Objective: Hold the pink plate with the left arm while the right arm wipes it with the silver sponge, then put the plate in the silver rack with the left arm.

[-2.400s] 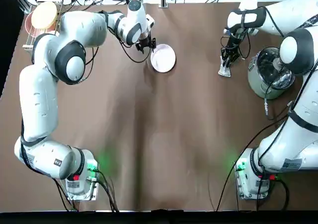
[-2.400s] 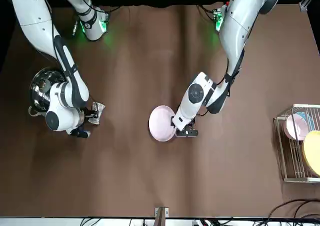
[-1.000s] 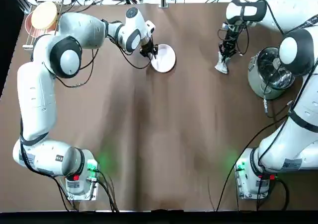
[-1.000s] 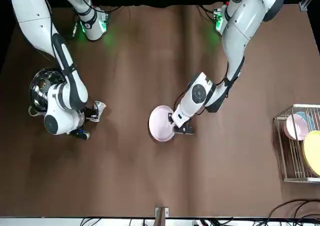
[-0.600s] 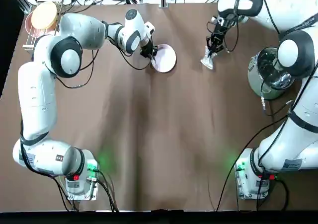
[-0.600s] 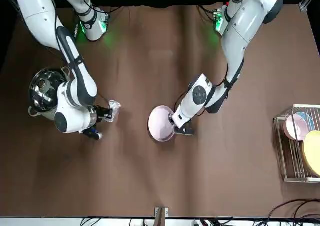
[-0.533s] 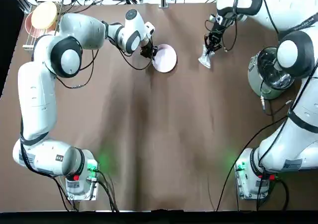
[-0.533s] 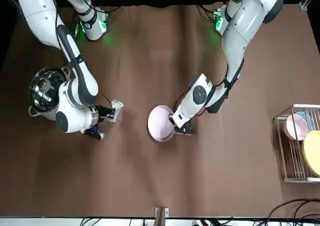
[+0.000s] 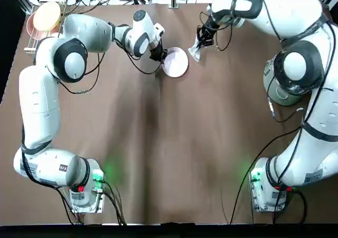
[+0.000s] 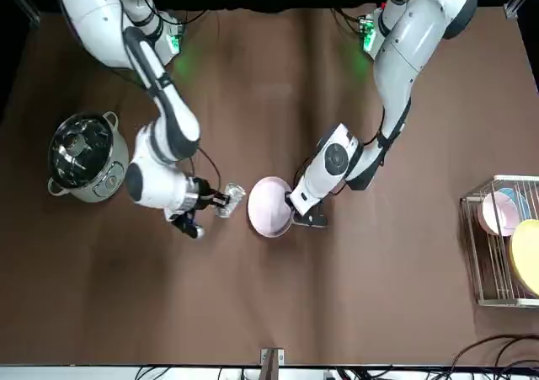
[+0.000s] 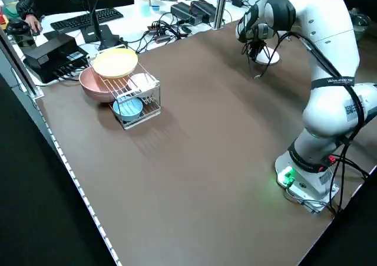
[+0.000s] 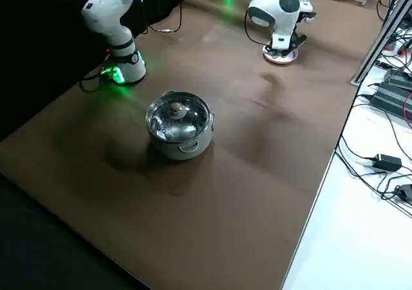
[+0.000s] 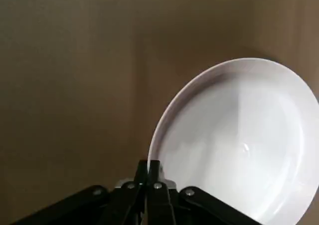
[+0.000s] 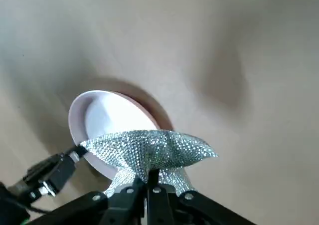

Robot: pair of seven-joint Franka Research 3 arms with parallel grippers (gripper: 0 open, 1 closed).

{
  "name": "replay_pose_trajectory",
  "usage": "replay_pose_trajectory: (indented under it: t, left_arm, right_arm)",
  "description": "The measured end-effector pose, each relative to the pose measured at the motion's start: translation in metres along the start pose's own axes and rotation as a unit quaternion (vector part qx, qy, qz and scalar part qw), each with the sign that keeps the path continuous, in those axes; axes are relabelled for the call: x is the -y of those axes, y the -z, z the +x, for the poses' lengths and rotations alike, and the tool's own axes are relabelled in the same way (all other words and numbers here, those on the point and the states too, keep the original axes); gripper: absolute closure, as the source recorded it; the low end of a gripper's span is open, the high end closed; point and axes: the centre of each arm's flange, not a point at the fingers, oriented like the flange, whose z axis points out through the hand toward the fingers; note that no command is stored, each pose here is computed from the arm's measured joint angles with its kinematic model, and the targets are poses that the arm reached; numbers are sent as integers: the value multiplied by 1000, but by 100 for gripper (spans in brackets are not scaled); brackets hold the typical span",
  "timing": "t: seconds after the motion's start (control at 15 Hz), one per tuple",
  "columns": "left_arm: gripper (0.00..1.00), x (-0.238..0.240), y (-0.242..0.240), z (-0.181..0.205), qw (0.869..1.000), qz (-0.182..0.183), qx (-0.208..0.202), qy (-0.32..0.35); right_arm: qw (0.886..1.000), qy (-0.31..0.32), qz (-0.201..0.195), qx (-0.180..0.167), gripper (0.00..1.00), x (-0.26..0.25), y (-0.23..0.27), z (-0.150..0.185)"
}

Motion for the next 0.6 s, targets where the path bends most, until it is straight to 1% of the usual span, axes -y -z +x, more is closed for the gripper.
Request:
replay_pose_trajectory:
  t: [0.27,0.4,0.6]
  left_arm:
    - [97,0,0,0,1000,0,0,0]
    - [97,-1,0,0,1000,0,0,1]
    - [97,-1,0,0,1000,0,0,1]
  right_arm:
    - [999,-21,25,-12,96,16,-51,-16]
    - [999,-35,26,-16,96,22,-76,-27]
    - [999,-35,17,-9,96,29,-100,-45]
